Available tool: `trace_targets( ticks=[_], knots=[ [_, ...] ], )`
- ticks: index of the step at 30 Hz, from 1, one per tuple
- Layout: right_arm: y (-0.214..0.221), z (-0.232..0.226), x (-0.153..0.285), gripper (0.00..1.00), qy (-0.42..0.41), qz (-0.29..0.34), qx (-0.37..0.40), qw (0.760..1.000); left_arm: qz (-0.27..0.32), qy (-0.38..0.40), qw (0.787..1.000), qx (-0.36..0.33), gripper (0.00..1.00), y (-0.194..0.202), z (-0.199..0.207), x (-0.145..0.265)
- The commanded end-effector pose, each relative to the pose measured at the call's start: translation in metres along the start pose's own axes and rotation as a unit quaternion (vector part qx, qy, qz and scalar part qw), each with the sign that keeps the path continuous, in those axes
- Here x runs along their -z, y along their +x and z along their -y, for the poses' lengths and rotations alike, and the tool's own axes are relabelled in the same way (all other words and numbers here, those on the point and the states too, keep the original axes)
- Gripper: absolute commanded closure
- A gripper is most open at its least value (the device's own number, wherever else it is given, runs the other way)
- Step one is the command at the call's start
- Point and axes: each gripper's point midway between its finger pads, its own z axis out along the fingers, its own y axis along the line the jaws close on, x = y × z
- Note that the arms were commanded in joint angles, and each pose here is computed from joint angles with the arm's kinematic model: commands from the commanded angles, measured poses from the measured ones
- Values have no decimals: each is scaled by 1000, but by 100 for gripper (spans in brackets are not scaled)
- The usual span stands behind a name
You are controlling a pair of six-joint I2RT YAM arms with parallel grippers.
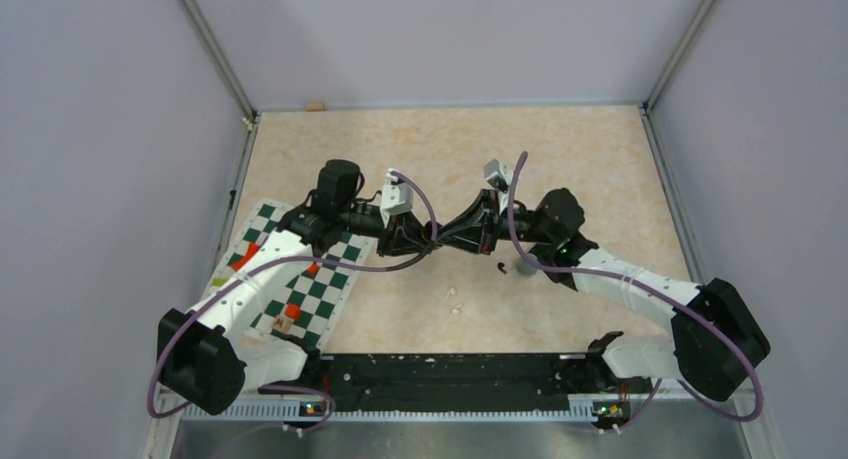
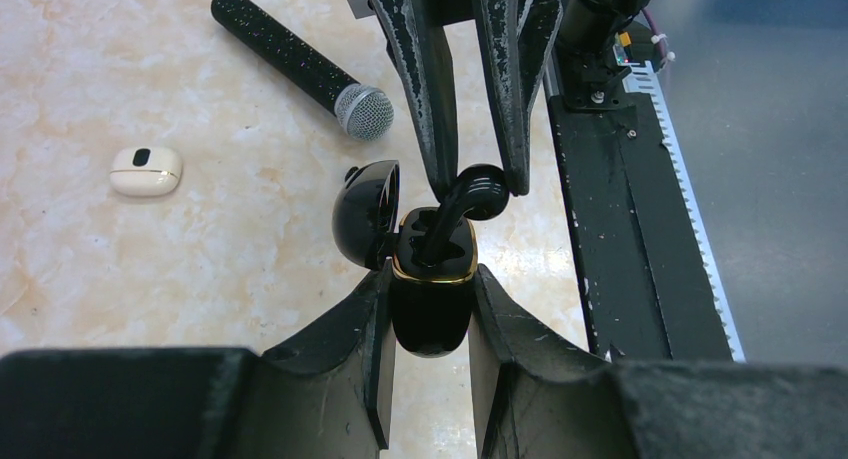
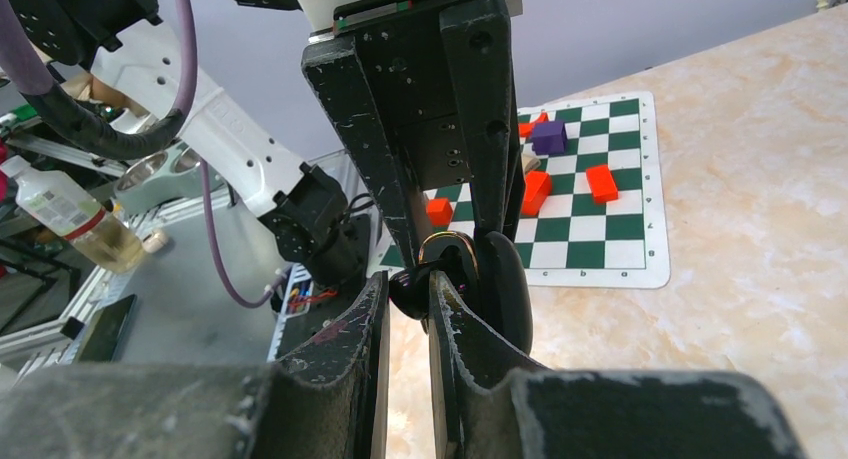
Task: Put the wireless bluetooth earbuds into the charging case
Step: Place the earbud in the charging case.
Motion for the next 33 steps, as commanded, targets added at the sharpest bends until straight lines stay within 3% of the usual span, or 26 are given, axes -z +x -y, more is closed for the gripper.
trace_targets(
  ticks=[1,14,33],
  knots=[
    [-16,-2,-11,91,-8,13,26,1000,18,19,999,-23,100,-11,8,-1],
    [-10,6,-14,90,13,4,23,1000,19,24,999,-36,100,-13,12,1],
    [-19,26,-14,80,74,14,25,997,22,32,998,-39,100,-16,17,3]
  ],
)
